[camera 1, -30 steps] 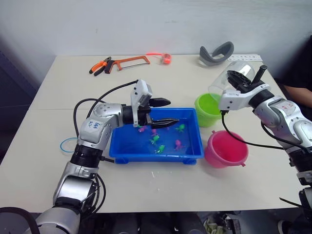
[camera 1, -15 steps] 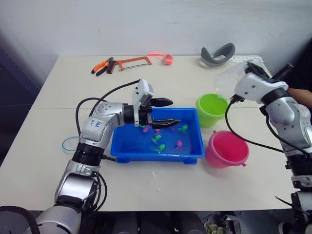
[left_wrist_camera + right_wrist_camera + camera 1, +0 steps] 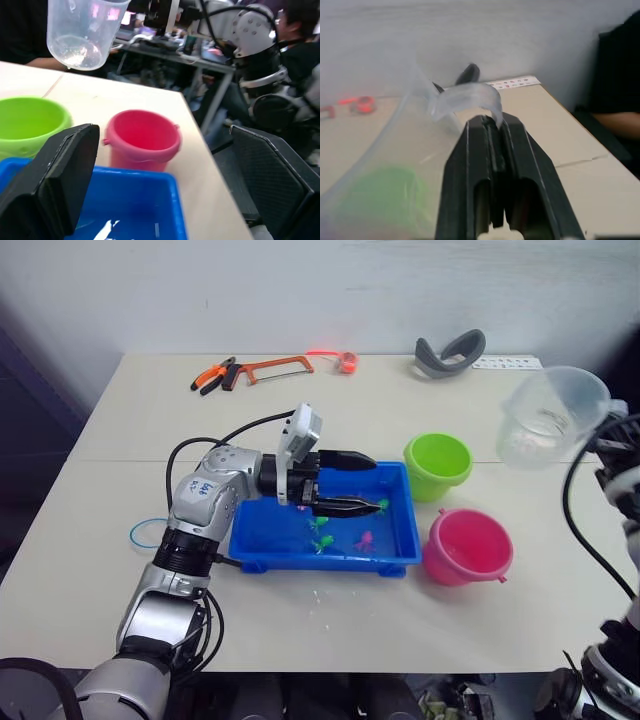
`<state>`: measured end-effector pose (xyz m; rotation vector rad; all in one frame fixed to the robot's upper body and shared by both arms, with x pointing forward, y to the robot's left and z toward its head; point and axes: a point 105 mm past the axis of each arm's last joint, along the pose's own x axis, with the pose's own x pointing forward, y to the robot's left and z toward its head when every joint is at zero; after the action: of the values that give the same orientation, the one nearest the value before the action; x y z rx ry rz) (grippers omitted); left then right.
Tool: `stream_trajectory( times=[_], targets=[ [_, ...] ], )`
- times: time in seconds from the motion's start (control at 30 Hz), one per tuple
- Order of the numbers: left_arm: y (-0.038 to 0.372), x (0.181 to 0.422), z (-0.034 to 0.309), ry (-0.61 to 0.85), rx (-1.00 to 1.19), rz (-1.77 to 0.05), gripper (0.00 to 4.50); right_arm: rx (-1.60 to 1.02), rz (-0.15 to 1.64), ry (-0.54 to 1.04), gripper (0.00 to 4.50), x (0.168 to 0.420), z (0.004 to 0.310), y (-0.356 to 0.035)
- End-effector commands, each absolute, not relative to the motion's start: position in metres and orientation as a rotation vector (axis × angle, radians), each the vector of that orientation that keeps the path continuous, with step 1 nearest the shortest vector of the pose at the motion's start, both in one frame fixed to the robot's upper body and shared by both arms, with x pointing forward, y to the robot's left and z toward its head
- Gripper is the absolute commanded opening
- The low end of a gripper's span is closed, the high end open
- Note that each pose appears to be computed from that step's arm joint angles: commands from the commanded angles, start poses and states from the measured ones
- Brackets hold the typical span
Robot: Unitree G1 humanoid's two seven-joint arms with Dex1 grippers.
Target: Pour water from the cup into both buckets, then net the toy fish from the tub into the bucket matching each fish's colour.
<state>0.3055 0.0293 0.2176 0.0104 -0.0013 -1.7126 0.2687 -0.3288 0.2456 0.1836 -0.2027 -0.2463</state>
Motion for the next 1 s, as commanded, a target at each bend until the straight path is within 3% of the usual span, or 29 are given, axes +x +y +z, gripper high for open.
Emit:
stream_trajectory(
  times=[0.03,0.2,0.47,0.73,0.87,1.0],
  targets=[
    [0.031,0.292,0.238,-0.058,0.029,-1.794,4.5,0.284,-0.387,-0.217,0.02,0.238,0.231,-0.355],
    [0.027,0.29,0.243,-0.066,0.026,-1.8,4.5,0.313,-0.457,-0.12,0.02,0.227,0.187,-0.363],
    [0.023,0.288,0.243,-0.068,0.033,-1.798,4.5,0.365,-0.536,-0.153,0.02,0.227,0.145,-0.38],
    [0.023,0.291,0.241,-0.068,0.043,-1.766,4.5,0.365,-0.593,-0.067,0.02,0.225,0.101,-0.395],
    [0.024,0.291,0.241,-0.066,0.046,-1.76,4.5,0.336,-0.598,-0.05,1.42,0.217,0.095,-0.395],
    [0.025,0.294,0.24,-0.063,0.052,-1.742,4.5,0.255,-0.594,-0.034,3.41,0.195,0.102,-0.388]
  ],
)
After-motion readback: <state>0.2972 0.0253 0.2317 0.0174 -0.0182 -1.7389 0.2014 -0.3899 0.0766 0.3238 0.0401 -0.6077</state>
